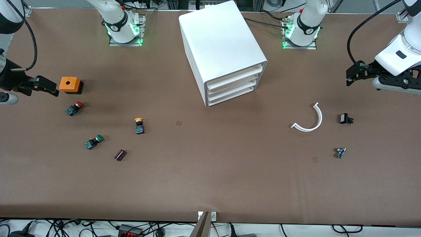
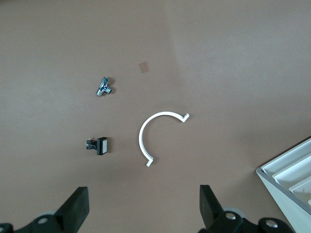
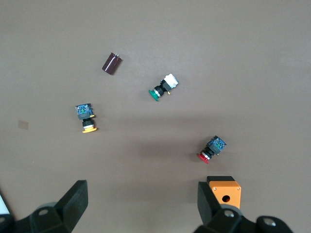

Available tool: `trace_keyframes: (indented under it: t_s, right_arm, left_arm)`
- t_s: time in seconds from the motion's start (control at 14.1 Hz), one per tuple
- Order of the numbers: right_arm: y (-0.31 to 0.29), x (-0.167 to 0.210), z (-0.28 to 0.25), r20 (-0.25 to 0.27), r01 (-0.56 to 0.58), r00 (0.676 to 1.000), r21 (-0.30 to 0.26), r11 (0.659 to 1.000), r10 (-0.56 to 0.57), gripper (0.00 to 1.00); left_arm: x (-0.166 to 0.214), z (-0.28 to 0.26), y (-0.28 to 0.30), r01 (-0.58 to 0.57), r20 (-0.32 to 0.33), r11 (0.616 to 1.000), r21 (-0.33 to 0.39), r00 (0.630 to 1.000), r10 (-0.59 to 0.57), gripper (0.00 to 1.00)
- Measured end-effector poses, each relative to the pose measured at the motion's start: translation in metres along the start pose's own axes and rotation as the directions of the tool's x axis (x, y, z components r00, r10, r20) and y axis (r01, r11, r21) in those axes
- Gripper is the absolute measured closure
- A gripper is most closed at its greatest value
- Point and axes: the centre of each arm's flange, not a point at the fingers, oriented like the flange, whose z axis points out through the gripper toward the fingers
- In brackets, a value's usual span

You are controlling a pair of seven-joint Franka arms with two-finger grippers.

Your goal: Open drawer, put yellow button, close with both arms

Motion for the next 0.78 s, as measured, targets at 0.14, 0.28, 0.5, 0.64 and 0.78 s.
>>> trace_keyframes:
  t_s: [0.14, 0.28, 0.5, 0.64, 0.78]
  right_arm:
    - [0.0, -0.0002, -0.0004, -0.001, 0.0, 1.0, 0.0, 1.0, 0.0, 0.0]
    - [0.0, -0.0002, -0.0004, -0.002, 0.0, 1.0, 0.0, 1.0, 0.0, 0.0]
    - [0.0, -0.0003, 0.0005, 0.0, 0.0, 1.0, 0.0, 1.0, 0.0, 0.0]
    - [0.0, -0.0006, 0.0028, 0.005, 0.0, 1.0, 0.0, 1.0, 0.0, 0.0]
    - [-0.0017, -0.0007, 0.0089, 0.017, 0.003, 1.0, 0.001, 1.0, -0.003, 0.0]
  left_arm:
    - [0.0, 0.0, 0.0, 0.0, 0.0, 1.0, 0.0, 1.0, 0.0, 0.0]
    - [0.0, 0.0, 0.0, 0.0, 0.0, 1.0, 0.0, 1.0, 0.0, 0.0]
    - [0.0, 0.0, 0.0, 0.0, 0.0, 1.0, 0.0, 1.0, 0.0, 0.0]
    - [0.0, 0.0, 0.0, 0.0, 0.0, 1.0, 0.0, 1.0, 0.0, 0.0]
    - [-0.0002, 0.0002, 0.0003, -0.001, 0.002, 1.0, 0.0, 1.0, 0.001, 0.0]
